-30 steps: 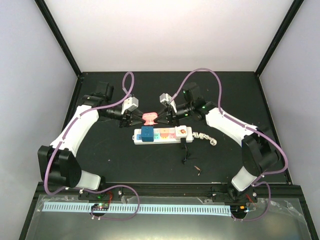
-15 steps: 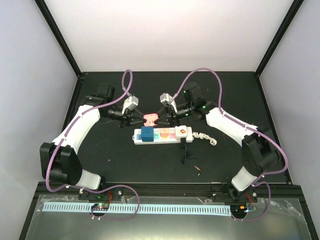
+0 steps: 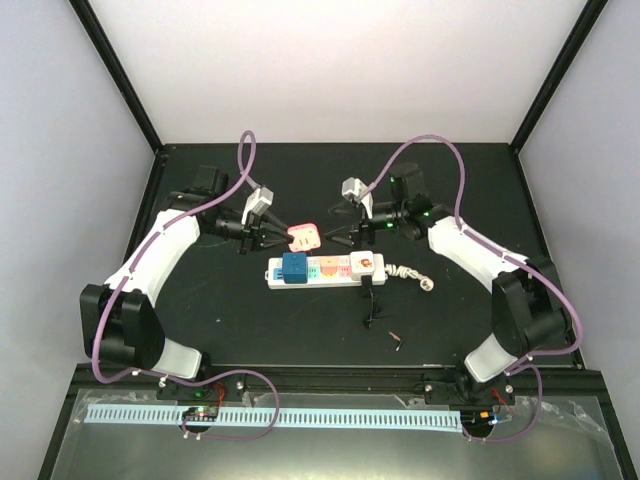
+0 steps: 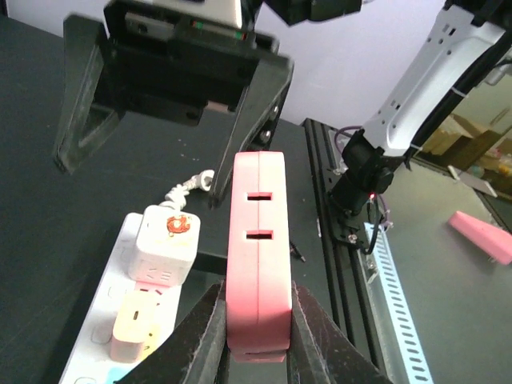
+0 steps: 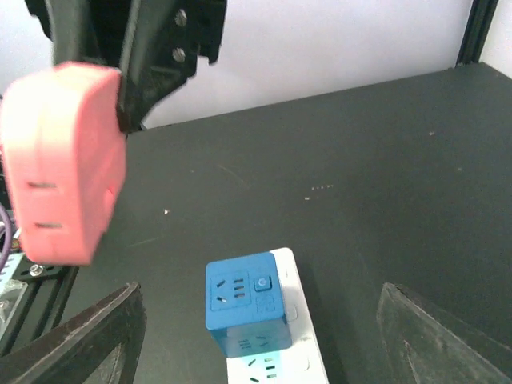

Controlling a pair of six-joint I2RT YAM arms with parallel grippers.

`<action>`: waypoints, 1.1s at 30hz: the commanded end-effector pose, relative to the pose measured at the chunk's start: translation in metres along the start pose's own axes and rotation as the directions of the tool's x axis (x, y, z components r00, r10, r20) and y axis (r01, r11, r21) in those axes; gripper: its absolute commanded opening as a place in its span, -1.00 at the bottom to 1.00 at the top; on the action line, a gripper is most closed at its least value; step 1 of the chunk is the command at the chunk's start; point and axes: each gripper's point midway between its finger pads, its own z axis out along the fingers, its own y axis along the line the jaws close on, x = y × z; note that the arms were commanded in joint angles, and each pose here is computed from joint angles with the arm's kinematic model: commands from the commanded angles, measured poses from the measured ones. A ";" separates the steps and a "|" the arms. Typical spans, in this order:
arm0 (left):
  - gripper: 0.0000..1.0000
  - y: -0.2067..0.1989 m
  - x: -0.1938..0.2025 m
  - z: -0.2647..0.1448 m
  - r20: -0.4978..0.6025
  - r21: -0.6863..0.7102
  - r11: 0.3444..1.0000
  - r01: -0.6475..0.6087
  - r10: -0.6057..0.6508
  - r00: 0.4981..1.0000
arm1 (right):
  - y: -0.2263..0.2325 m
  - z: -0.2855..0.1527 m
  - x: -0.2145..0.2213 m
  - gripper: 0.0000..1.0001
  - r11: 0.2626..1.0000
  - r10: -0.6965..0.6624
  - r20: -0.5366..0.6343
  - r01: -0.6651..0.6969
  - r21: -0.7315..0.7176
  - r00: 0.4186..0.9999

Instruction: Pull the plug off the socket

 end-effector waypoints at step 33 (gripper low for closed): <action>-0.97 -0.001 -0.015 -0.003 0.111 -0.015 1.000 -0.002 0.004 0.994 | 0.025 0.037 -0.024 0.67 1.000 -0.007 0.104 0.009 -0.014 0.995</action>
